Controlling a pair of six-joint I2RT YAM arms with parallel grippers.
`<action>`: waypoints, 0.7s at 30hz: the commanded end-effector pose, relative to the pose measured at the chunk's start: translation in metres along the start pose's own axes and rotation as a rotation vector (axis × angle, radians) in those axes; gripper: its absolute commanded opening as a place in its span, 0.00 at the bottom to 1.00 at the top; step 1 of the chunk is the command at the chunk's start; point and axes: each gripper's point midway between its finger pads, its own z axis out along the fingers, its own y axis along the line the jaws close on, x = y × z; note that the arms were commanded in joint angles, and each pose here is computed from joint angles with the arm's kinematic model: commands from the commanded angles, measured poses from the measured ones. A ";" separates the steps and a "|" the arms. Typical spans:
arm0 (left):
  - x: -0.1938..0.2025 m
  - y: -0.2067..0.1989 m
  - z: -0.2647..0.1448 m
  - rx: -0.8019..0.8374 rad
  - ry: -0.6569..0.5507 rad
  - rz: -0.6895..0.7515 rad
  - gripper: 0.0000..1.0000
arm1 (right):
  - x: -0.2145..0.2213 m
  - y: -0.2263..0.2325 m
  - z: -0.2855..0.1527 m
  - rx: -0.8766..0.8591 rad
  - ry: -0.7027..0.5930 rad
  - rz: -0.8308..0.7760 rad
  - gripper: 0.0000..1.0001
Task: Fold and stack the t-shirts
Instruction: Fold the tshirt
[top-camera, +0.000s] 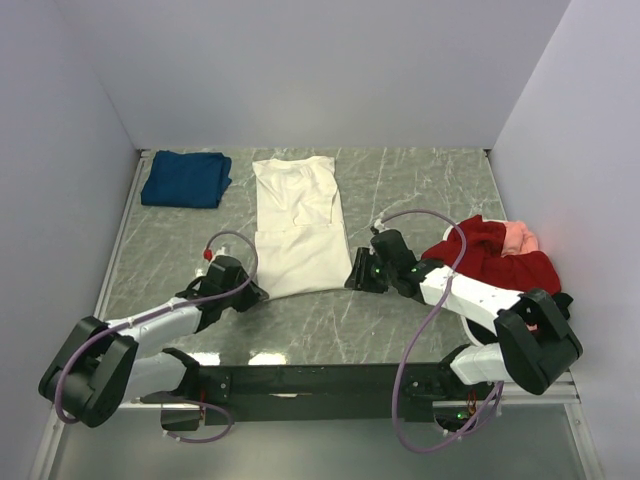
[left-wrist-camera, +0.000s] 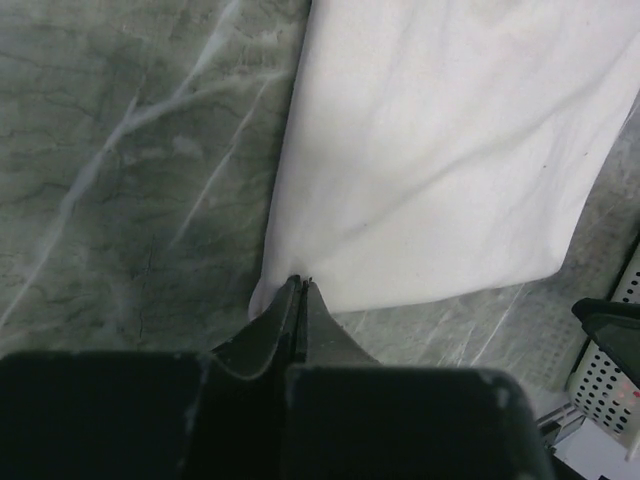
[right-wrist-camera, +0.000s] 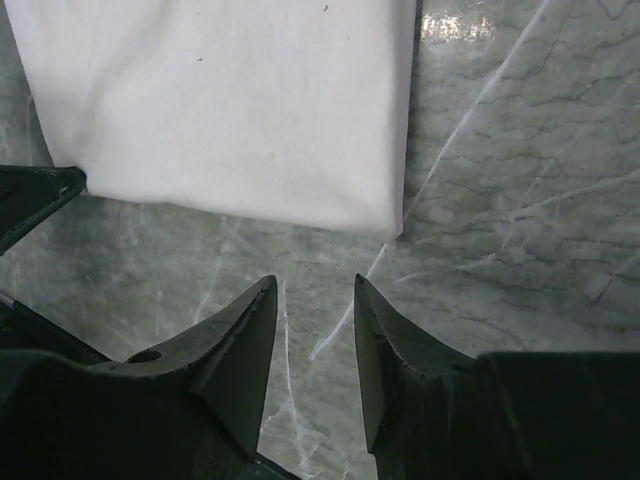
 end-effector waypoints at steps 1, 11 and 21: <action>-0.003 0.000 -0.001 0.019 -0.032 -0.011 0.01 | -0.014 0.006 -0.001 0.004 -0.041 -0.022 0.45; -0.021 -0.012 -0.039 0.042 -0.112 -0.022 0.13 | -0.011 -0.003 0.012 0.045 -0.027 -0.005 0.53; -0.019 0.002 -0.027 0.036 -0.141 -0.039 0.51 | -0.016 -0.007 0.030 0.042 -0.049 0.062 0.53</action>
